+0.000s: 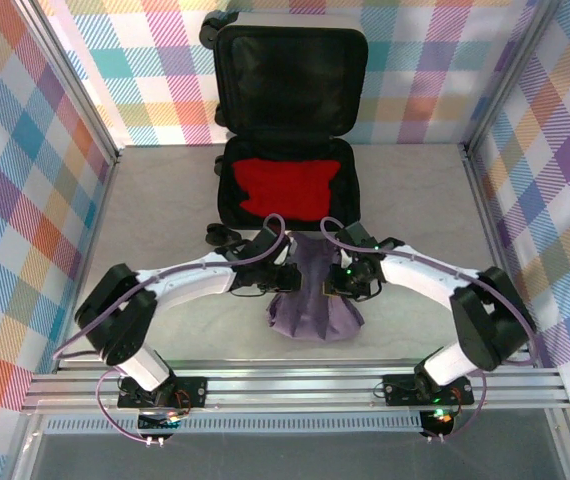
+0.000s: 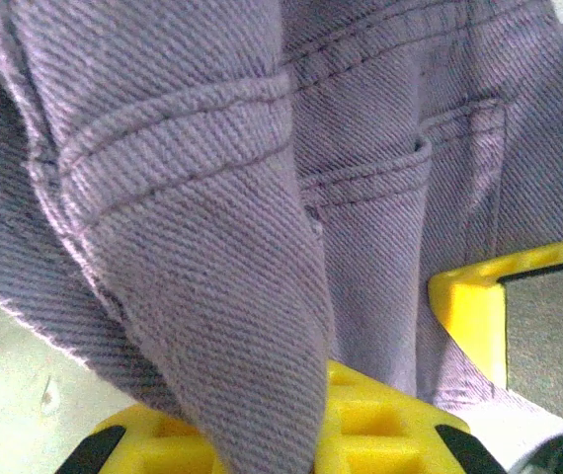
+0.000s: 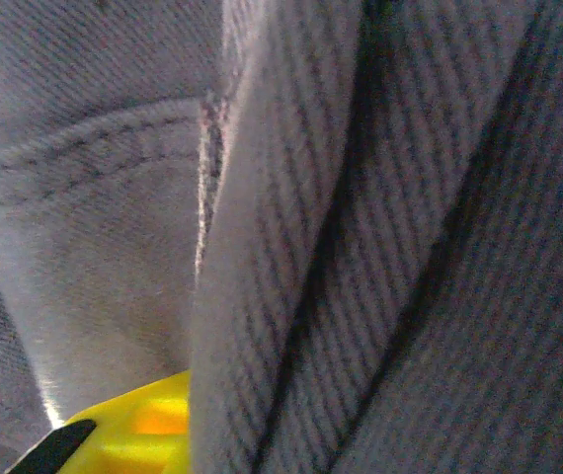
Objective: Pack the luggage
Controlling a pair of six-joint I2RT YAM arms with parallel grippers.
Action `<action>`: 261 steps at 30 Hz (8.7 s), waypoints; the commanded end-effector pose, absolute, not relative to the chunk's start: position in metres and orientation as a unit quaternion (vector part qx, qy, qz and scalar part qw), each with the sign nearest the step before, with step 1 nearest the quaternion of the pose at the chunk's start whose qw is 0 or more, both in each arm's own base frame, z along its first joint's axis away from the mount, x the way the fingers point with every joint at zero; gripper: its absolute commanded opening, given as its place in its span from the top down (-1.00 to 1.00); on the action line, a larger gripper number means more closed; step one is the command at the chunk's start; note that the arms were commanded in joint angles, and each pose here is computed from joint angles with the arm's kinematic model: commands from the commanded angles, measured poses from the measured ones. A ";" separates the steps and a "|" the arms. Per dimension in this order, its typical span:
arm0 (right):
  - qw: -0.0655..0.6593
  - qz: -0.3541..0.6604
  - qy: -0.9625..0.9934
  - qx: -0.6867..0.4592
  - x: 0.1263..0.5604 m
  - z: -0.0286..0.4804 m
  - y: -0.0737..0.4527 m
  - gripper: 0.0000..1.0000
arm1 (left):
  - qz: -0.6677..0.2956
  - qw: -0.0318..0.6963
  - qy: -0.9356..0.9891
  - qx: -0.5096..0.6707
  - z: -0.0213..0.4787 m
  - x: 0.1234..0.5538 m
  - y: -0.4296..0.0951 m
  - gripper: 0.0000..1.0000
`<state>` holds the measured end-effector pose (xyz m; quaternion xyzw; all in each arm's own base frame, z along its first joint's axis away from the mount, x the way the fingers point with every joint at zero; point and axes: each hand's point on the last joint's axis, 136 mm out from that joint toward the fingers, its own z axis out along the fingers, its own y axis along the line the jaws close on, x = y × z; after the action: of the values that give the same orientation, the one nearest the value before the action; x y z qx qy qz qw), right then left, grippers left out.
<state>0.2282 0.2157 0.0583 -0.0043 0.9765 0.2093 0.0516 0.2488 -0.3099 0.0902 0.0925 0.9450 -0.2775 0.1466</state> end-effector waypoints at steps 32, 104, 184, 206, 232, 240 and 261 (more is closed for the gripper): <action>0.229 0.320 0.911 -0.126 0.478 0.256 0.286 0.49 | -0.253 0.374 0.892 0.013 0.273 0.508 -0.247 1.00; 0.219 0.378 0.895 -0.088 0.525 0.194 0.294 -0.63 | -0.312 0.315 0.896 -0.020 0.221 0.552 -0.255 -0.25; 0.246 0.309 0.917 -0.055 0.489 0.187 0.246 -0.46 | -0.232 0.220 0.946 -0.054 0.092 0.493 -0.222 -0.18; 0.185 0.312 0.929 -0.071 0.480 0.124 0.285 -0.46 | -0.225 0.219 0.948 -0.052 0.094 0.495 -0.220 -0.18; 0.224 0.318 0.919 -0.070 0.507 0.165 0.276 -0.48 | -0.230 0.274 0.934 -0.023 0.161 0.515 -0.223 -0.21; 0.243 0.324 0.912 -0.059 0.538 0.174 0.277 -0.49 | -0.224 0.308 0.924 -0.022 0.180 0.554 -0.222 -0.21; 0.235 0.346 0.907 -0.049 0.576 0.105 0.293 -0.50 | -0.223 0.289 0.927 -0.083 0.088 0.596 -0.218 -0.21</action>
<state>0.5750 0.2914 0.1371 -0.0516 0.8999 0.3514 0.2531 0.5950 -0.2317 0.1289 -0.0527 0.9156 -0.2411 0.3174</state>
